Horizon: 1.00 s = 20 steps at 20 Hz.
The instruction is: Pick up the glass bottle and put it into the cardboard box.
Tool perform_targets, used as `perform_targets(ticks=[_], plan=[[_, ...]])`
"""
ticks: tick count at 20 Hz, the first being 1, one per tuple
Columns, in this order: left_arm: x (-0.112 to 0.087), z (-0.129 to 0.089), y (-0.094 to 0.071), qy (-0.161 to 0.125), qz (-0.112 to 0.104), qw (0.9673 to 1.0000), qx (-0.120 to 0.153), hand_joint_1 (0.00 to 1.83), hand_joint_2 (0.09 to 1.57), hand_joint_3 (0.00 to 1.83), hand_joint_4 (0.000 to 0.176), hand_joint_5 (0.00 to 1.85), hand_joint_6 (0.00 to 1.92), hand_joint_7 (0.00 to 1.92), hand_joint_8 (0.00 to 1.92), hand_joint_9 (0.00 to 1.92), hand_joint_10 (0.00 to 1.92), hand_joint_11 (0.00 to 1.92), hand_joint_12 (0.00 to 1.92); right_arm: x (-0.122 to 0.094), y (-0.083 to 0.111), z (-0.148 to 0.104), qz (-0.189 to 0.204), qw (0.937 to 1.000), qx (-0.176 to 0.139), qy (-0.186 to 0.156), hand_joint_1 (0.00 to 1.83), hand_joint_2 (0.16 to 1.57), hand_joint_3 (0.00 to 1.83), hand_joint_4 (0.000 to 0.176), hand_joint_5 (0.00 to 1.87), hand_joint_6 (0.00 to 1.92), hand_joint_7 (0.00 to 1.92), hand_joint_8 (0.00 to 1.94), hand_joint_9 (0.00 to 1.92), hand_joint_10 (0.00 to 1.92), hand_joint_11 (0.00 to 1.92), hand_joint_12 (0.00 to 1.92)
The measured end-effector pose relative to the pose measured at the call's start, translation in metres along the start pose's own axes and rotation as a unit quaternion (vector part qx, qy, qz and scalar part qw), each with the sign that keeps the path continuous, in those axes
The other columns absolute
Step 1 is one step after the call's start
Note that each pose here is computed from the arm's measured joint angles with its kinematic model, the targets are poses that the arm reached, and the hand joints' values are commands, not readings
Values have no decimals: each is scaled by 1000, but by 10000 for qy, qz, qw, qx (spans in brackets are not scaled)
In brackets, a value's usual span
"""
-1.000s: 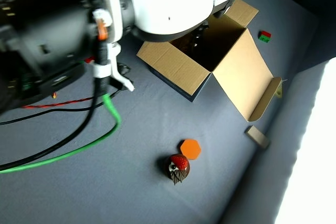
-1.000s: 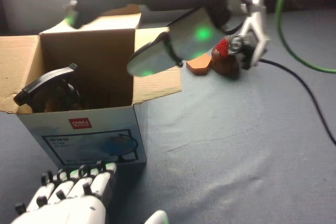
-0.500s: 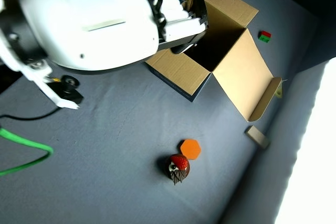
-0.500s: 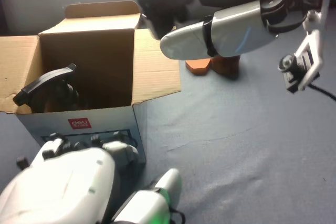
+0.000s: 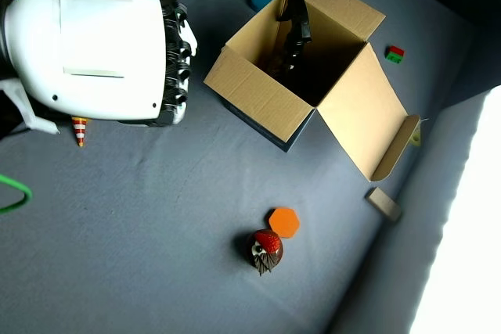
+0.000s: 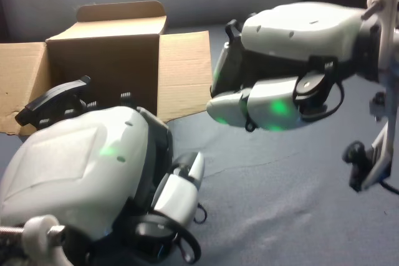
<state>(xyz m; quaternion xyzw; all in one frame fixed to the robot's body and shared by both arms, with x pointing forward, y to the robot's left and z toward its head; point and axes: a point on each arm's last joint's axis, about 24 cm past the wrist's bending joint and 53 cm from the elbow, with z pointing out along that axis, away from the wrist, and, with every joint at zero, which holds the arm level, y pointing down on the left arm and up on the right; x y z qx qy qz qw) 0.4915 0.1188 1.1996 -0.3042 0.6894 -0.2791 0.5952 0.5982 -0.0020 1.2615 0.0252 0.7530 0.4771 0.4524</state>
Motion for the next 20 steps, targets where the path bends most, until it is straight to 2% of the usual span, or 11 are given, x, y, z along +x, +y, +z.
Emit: perform_targets(ticks=[2, 6, 7, 11, 13, 15, 20], plan=[[1, 1, -3, 14, 0, 10000, 63, 854, 1367, 3, 0, 1062, 1921, 1188, 1921, 1207, 1921, 1160, 1921, 8, -14, -3, 263, 9991, 324, -87, 770, 1176, 677, 176, 1299, 1921, 1453, 1941, 1492, 1921, 1531, 1921], [-7, 5, -4, -134, 34, 9998, 127, 866, 1373, 4, 0, 1083, 1921, 1215, 1921, 1234, 1921, 1193, 1921, 4, -16, -11, -94, 9966, 529, -632, 775, 1172, 709, 176, 1352, 1921, 1475, 1941, 1523, 1921, 1566, 1921], [-7, 7, -3, -132, 53, 9998, 126, 867, 1372, 4, 0, 1086, 1921, 1216, 1921, 1236, 1921, 1195, 1921, 3, -15, -12, -66, 9961, 548, -695, 770, 1173, 723, 176, 1355, 1921, 1481, 1941, 1531, 1921, 1580, 1921], [0, 6, -3, -15, 137, 9997, 188, 866, 1367, 1, 0, 1080, 1921, 1215, 1921, 1229, 1921, 1189, 1921, 8, -25, -13, 169, 9954, 669, -669, 773, 1159, 763, 176, 1360, 1921, 1487, 1941, 1538, 1921, 1590, 1921], [1, 4, 0, -7, 197, 9996, 178, 865, 1366, 0, 0, 1077, 1921, 1212, 1921, 1225, 1921, 1182, 1921, 5, -28, -16, 154, 9941, 739, -774, 775, 1158, 764, 176, 1361, 1921, 1487, 1941, 1538, 1921, 1591, 1921], [2, 2, 6, 23, 242, 9997, 78, 882, 1361, 0, 0, 1076, 1921, 1212, 1921, 1225, 1921, 1180, 1921, 6, -36, -17, 164, 9932, 846, -787, 782, 1153, 769, 176, 1372, 1921, 1488, 1941, 1548, 1921, 1596, 1921], [1, 1, 2, 0, 146, 9998, 120, 846, 1371, 3, 0, 1047, 1921, 1180, 1921, 1191, 1921, 1149, 1921, 9, -37, -17, 153, 9933, 858, -756, 796, 1139, 780, 176, 1368, 1921, 1493, 1941, 1554, 1921, 1600, 1921]])
